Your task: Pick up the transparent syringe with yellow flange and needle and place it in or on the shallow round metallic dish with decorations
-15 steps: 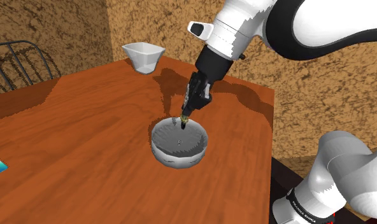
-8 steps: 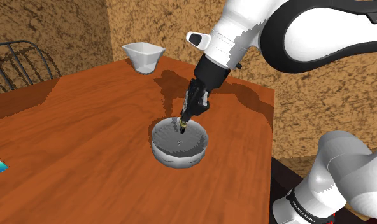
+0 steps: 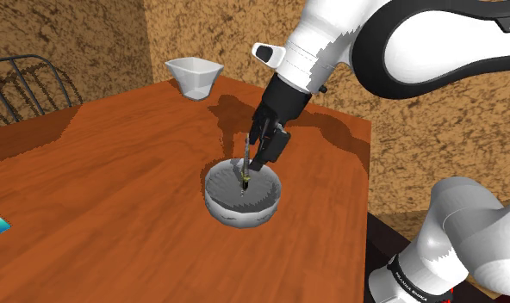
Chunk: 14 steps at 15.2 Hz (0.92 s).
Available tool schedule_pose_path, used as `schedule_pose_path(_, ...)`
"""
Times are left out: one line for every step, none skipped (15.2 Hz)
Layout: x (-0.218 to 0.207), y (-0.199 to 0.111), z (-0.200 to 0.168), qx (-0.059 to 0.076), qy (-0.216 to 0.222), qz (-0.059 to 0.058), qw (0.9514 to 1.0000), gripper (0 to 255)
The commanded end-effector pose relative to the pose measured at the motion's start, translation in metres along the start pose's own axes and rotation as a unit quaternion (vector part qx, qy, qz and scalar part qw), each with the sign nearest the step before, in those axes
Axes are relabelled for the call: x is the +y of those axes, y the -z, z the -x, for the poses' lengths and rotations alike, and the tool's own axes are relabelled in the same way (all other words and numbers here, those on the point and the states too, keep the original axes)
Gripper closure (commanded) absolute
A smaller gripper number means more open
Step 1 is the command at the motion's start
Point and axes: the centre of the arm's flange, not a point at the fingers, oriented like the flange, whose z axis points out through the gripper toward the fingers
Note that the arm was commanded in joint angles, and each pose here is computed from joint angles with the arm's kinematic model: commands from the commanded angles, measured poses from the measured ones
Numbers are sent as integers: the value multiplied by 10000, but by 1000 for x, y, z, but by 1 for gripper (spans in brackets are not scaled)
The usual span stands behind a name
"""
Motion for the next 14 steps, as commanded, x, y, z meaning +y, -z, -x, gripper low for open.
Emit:
schedule_pose_path(0, 0, 0, 0, 0, 0, 10000, 0)
schedule_pose_path(0, 0, 0, 0, 0, 0, 10000, 0)
schedule_pose_path(0, 13, 0, 0, 0, 0, 10000, 0)
schedule_pose_path(0, 26, 0, 0, 0, 0, 10000, 0)
schedule_pose_path(0, 40, 0, 0, 0, 0, 10000, 0)
schedule_pose_path(0, 50, 0, 0, 0, 0, 10000, 0)
schedule_pose_path(0, 50, 0, 0, 0, 0, 10000, 0)
schedule_pose_path(0, 50, 0, 0, 0, 0, 10000, 0)
schedule_pose_path(0, 50, 0, 0, 0, 0, 10000, 0)
schedule_pose_path(0, 50, 0, 0, 0, 0, 10000, 0)
schedule_pose_path(0, 50, 0, 0, 0, 0, 10000, 0)
schedule_pose_path(0, 50, 0, 0, 0, 0, 10000, 0)
schedule_pose_path(0, 50, 0, 0, 0, 0, 10000, 0)
schedule_pose_path(0, 50, 0, 0, 0, 0, 10000, 0)
